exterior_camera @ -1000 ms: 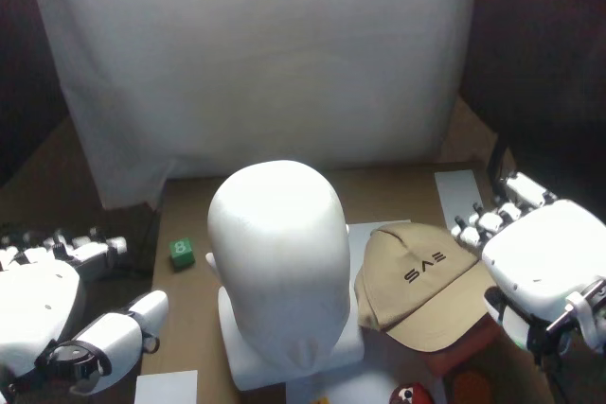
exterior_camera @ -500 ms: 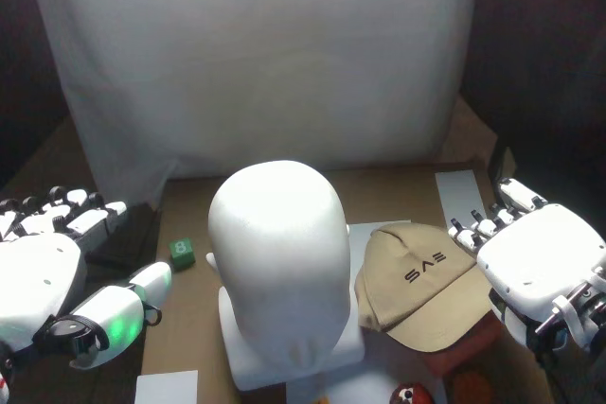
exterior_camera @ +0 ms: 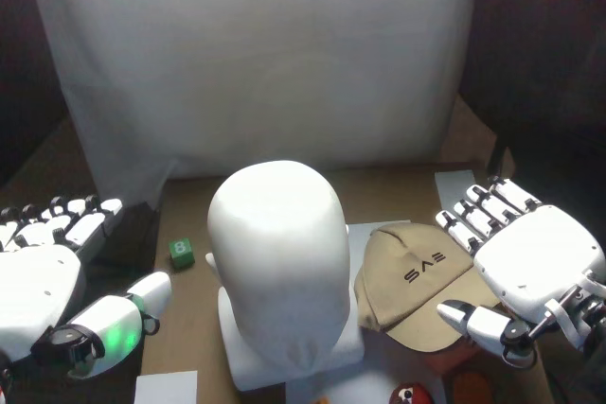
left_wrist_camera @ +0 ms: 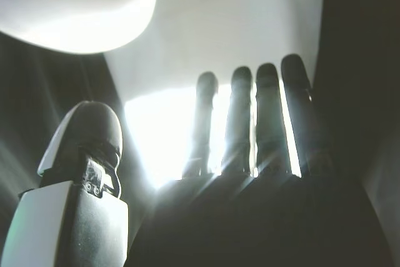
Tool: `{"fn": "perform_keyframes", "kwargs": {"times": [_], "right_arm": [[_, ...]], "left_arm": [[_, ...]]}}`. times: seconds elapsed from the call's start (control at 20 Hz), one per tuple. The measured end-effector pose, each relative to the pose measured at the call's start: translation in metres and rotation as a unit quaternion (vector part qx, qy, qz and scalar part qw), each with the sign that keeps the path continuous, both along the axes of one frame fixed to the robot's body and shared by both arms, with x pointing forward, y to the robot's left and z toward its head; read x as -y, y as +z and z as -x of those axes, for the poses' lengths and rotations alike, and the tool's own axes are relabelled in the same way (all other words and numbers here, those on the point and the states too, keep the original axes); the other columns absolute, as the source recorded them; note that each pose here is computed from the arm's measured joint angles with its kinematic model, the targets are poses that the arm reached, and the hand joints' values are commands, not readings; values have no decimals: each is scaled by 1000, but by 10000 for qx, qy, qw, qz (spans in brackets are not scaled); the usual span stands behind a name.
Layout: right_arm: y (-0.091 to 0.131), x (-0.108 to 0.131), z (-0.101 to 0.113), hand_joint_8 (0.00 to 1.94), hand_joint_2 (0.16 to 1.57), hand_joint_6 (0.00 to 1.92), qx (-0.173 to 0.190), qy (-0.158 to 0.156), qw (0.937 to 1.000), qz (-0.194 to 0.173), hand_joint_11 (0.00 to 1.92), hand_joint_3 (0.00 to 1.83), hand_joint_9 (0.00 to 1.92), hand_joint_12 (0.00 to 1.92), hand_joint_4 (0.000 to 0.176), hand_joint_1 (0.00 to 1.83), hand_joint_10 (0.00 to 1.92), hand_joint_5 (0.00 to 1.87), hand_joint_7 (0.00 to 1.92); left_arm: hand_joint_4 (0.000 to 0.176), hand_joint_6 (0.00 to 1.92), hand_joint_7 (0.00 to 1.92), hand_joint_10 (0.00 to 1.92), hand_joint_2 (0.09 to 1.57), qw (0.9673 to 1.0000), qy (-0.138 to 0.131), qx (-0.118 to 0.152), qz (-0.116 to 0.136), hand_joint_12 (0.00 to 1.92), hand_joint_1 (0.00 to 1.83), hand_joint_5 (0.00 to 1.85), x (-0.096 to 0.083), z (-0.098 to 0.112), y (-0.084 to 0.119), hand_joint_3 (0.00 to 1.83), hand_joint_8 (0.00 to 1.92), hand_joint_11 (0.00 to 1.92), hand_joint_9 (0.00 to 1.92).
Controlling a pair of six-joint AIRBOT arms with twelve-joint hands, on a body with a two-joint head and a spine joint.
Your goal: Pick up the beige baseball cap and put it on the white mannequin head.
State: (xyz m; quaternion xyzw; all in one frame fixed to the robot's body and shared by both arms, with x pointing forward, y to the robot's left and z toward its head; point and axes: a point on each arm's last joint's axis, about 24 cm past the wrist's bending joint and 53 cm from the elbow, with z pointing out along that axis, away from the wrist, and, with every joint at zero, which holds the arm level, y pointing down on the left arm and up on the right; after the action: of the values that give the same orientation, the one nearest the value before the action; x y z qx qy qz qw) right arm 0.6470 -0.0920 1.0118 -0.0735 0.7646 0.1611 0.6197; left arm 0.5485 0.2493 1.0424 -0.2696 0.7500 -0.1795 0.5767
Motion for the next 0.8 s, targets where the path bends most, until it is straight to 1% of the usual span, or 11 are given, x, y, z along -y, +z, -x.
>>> {"fn": "perform_keyframes", "kwargs": {"times": [0.05, 0.1, 0.25, 0.3, 0.35, 0.4, 0.5, 0.6, 0.7, 0.8], "right_arm": [[-1, 1, -2, 0, 1204, 0, 53, 23, 10000, 58, 0, 0, 168, 743, 4, 0, 0, 194, 236], [-1, 2, -3, 0, 1172, 1, 109, 43, 9998, 134, 0, 0, 133, 687, 6, 0, 2, 173, 193], [-8, 2, -6, 0, 1163, 1, 94, 59, 9997, 215, 0, 0, 123, 670, 6, 0, 2, 167, 181], [-9, 2, -7, 1, 1138, 0, 106, 80, 9996, 245, 0, 0, 126, 667, 38, 0, 3, 165, 184], [-10, 1, -7, 1, 1131, 0, 186, 157, 9992, 324, 0, 0, 127, 663, 46, 0, 3, 165, 185], [-12, -1, -6, 1, 1130, 0, 233, 244, 9986, 398, 0, 0, 127, 662, 46, 0, 3, 165, 185], [-17, -3, -7, 1, 1129, 0, 281, 321, 9978, 506, 0, 0, 127, 659, 46, 0, 3, 165, 185], [-22, -2, -11, 1, 1129, 0, 289, 304, 9975, 570, 0, 0, 128, 658, 46, 0, 3, 165, 185], [-25, 1, -17, 1, 1128, 0, 319, 259, 9972, 633, 0, 0, 128, 657, 46, 0, 3, 165, 185], [-33, 7, -23, 1, 1128, 0, 322, 207, 9967, 717, 0, 0, 128, 655, 46, 0, 2, 165, 185]], "left_arm": [[86, 0, 111, 0, 1244, 10000, -26, -4, -7, 526, 38, 125, 1, 0, -2, 0, 0, 0, 118], [78, 1, 82, 2, 1229, 10000, -25, -5, -9, 455, 7, 111, 1, -1, -4, 0, 3, 0, 91], [76, 1, 74, 1, 1224, 10000, -16, 1, 5, 433, 0, 108, 1, -2, -6, 0, 3, 0, 84], [67, 0, 75, 5, 1205, 10000, -16, -14, 22, 350, 0, 107, 2, -2, -8, 0, 2, 0, 62], [64, 0, 76, 5, 1200, 10000, -24, -24, 31, 327, 0, 107, 2, -3, -9, 0, 1, 0, 57], [64, 0, 76, 5, 1199, 10000, -23, -21, 41, 324, 0, 107, 2, -3, -10, 0, 1, 0, 57], [64, 0, 76, 4, 1199, 10000, 8, -20, 52, 322, 0, 107, 2, -3, -11, 0, 1, 0, 57], [64, 0, 76, 4, 1199, 10000, -52, -44, 23, 320, 0, 107, 3, -1, -15, 0, 1, 0, 57], [64, 0, 76, 4, 1199, 9999, -64, -57, 67, 320, 0, 107, 5, -2, -19, 0, 1, 0, 58], [64, 0, 76, 3, 1198, 9999, -78, -77, 107, 318, 0, 107, 8, 0, -23, 0, 1, 0, 58]]}}
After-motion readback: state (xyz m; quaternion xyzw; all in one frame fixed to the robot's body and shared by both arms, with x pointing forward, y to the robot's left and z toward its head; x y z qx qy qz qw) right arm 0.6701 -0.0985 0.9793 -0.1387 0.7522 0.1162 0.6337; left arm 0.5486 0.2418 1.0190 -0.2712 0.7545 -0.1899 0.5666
